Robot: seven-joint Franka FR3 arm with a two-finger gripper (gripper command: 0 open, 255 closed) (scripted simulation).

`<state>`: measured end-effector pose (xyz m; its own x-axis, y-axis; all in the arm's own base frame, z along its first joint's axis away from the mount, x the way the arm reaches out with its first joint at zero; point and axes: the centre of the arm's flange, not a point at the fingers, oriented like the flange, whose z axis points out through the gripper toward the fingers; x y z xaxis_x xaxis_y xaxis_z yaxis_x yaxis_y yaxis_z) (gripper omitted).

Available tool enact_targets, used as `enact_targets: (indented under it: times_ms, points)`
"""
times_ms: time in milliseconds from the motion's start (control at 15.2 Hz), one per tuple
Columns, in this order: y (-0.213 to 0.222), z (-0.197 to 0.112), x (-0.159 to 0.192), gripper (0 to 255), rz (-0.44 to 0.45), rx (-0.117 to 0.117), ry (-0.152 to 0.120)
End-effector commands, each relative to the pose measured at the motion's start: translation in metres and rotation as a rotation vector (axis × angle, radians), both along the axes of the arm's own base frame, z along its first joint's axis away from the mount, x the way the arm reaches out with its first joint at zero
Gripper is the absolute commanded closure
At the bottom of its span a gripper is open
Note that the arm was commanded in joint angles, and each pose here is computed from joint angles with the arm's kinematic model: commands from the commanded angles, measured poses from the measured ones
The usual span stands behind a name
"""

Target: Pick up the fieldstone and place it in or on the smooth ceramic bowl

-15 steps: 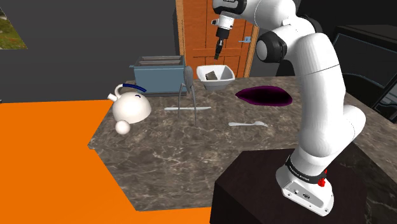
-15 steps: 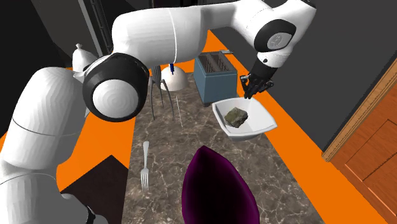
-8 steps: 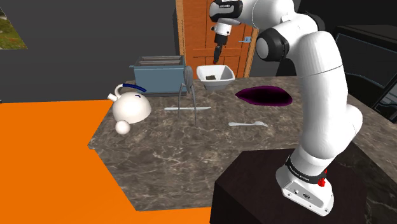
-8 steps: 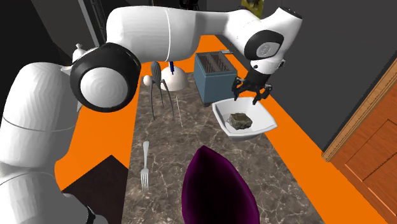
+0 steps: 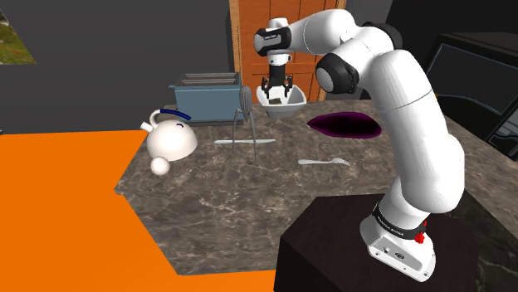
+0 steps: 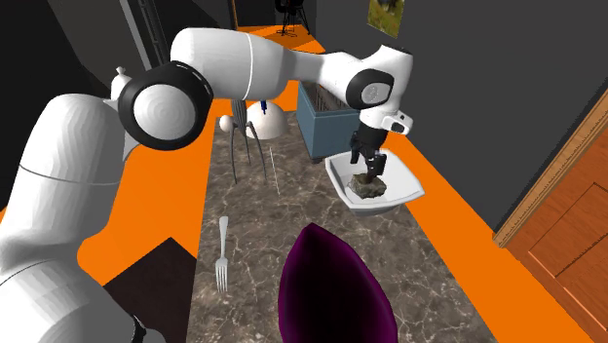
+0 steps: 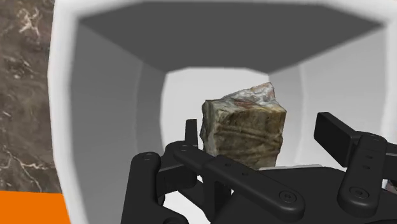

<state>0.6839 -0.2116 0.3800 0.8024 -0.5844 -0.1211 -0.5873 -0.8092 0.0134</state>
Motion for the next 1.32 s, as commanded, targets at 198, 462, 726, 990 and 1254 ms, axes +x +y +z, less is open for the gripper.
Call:
enact_targets:
  times_ms: [198,462,726,990,1254]
  points:
    - [0.001,-0.027,-0.001,0,-0.043,-0.009,0.008]
    - [0.002,-0.036,-0.002,0,-0.043,-0.009,0.008]
    - [0.002,-0.036,-0.002,0,-0.043,-0.009,0.008]
    - [0.002,-0.035,-0.002,255,-0.043,-0.009,0.008]
    - [0.002,-0.035,-0.001,255,-0.043,-0.009,0.008]
